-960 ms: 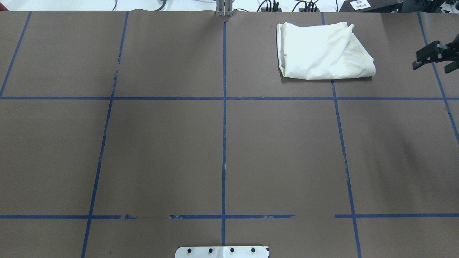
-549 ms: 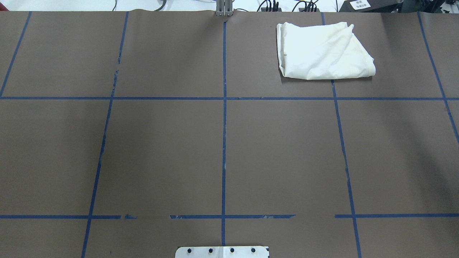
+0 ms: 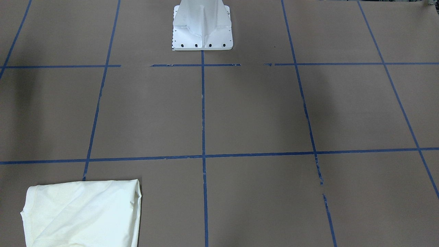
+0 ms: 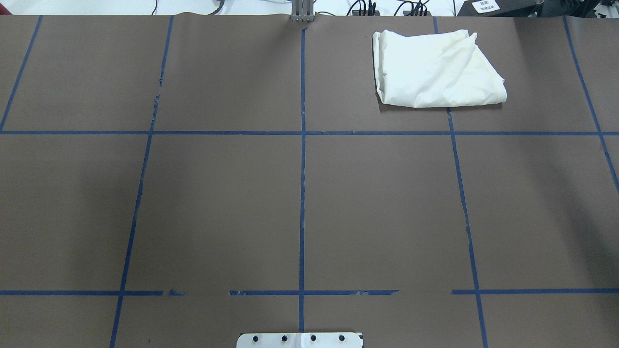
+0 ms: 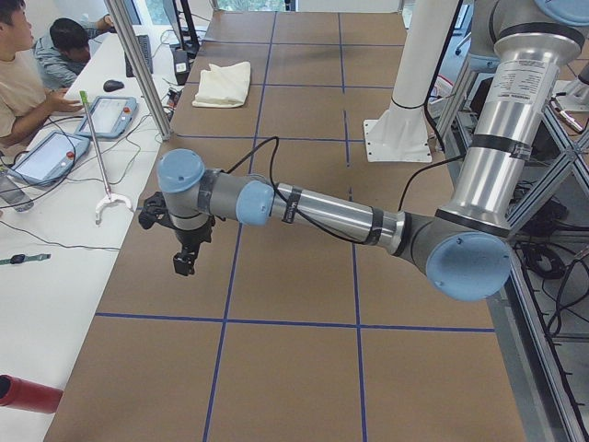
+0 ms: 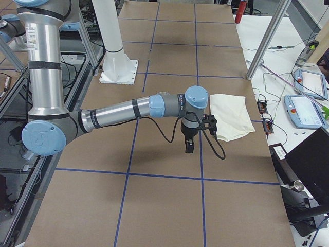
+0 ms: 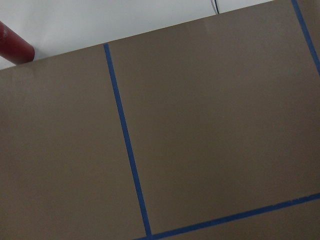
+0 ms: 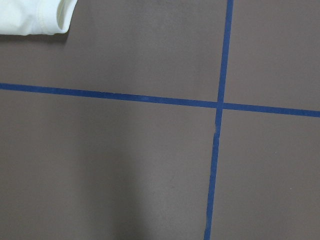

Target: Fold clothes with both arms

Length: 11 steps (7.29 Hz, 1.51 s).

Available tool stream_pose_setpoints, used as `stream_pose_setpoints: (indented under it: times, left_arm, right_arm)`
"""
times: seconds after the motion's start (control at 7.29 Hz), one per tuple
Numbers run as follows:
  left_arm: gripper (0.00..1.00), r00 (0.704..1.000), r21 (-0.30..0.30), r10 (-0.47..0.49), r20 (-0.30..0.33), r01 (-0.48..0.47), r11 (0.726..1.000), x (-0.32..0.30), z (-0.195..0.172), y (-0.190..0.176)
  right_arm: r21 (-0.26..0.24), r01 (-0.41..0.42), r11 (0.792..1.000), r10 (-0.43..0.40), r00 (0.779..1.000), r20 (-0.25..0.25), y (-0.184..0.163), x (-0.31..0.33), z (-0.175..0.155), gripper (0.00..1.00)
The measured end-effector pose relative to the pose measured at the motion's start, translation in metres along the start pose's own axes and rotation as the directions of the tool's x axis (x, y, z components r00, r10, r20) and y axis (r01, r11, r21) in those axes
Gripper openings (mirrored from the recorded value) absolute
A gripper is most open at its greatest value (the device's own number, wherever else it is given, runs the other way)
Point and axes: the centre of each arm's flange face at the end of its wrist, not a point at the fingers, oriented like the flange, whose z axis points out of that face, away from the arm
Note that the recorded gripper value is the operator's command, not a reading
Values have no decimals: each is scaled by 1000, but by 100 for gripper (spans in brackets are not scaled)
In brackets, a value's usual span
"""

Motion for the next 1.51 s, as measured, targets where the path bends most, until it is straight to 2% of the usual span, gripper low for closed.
stream_pose_setpoints:
  times: [0.27, 0.41, 0.55, 0.69, 0.96, 1.1, 1.51]
  left_arm:
    - [100, 996, 87, 93, 8, -94, 992, -13, 23, 82]
    - [100, 991, 131, 135, 16, -136, 982, -16, 28, 108]
    - [100, 989, 142, 148, 15, -149, 979, -19, 34, 123]
    - [100, 991, 122, 135, 8, -135, 983, -19, 38, 121]
    - [100, 999, 27, 54, -1, -54, 998, -13, 36, 87]
    - [100, 1000, -1, 27, -4, -27, 1000, -12, 34, 79]
    - [100, 1000, -36, -8, -7, 7, 999, 11, 12, 82]
  right_arm:
    - [2, 4, 1000, -4, 1000, 0, -3, 11, 13, 100]
    - [7, 8, 1000, -8, 1000, 0, -4, 18, 21, 100]
    - [8, 8, 1000, -8, 1000, 1, -2, 23, 27, 100]
    - [5, 3, 1000, -3, 1000, 1, 1, 27, 31, 100]
    - [-7, -6, 1000, 6, 1000, 0, 6, 34, 38, 100]
    - [-12, -10, 1000, 10, 1000, 0, 6, 36, 40, 100]
    - [-29, -18, 999, 19, 1000, 19, 8, 44, 51, 100]
